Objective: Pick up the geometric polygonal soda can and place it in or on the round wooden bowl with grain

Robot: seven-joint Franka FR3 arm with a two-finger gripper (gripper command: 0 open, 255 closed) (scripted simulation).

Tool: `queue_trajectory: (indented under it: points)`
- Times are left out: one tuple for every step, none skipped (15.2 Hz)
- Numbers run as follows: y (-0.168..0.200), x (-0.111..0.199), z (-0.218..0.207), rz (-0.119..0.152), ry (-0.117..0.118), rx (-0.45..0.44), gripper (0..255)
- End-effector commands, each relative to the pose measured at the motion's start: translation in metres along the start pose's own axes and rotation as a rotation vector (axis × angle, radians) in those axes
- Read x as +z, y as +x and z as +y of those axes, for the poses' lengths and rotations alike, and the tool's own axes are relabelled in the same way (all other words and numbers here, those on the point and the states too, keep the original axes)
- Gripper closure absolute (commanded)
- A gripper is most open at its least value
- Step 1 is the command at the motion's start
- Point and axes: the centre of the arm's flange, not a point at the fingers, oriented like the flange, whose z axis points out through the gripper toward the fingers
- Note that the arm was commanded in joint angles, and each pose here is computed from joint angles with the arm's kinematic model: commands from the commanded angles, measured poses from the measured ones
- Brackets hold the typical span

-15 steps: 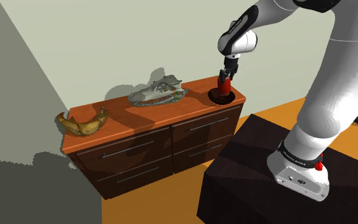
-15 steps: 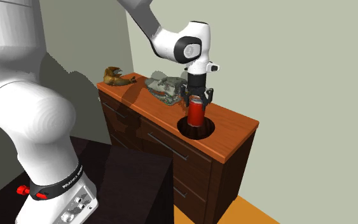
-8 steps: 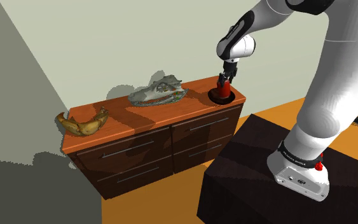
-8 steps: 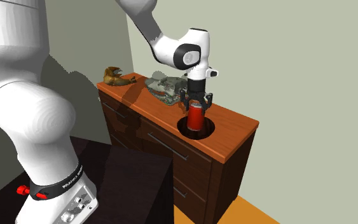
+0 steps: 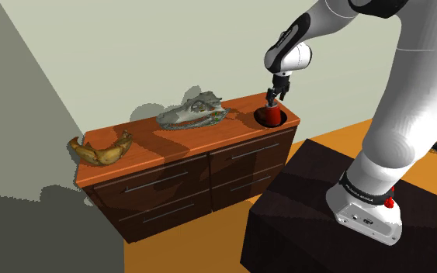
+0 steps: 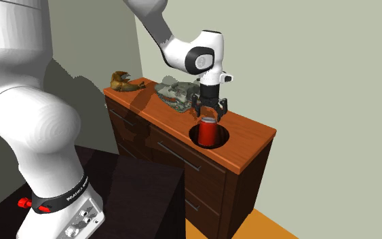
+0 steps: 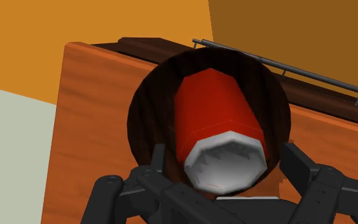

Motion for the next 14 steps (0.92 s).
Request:
queue_trajectory:
  points:
    - [0.000, 0.000, 0.000, 0.000, 0.000, 0.000, 0]
    - [0.000, 0.000, 0.000, 0.000, 0.000, 0.000, 0]
    - [0.000, -0.013, 0.000, 0.000, 0.000, 0.000, 0]
    - [0.000, -0.026, 0.000, 0.000, 0.000, 0.000, 0]
    - [0.000, -0.040, 0.000, 0.000, 0.000, 0.000, 0]
    - [0.000, -0.050, 0.000, 0.000, 0.000, 0.000, 0]
    - [0.000, -0.050, 0.000, 0.000, 0.000, 0.000, 0]
    - [0.000, -0.050, 0.000, 0.000, 0.000, 0.000, 0]
    - [0.000, -0.050, 0.000, 0.000, 0.000, 0.000, 0]
    - [0.000, -0.050, 0.000, 0.000, 0.000, 0.000, 0]
    - [0.000, -0.050, 0.000, 0.000, 0.000, 0.000, 0]
    - [0.000, -0.050, 0.000, 0.000, 0.000, 0.000, 0]
    - [0.000, -0.050, 0.000, 0.000, 0.000, 0.000, 0]
    - [0.000, -0.050, 0.000, 0.000, 0.000, 0.000, 0]
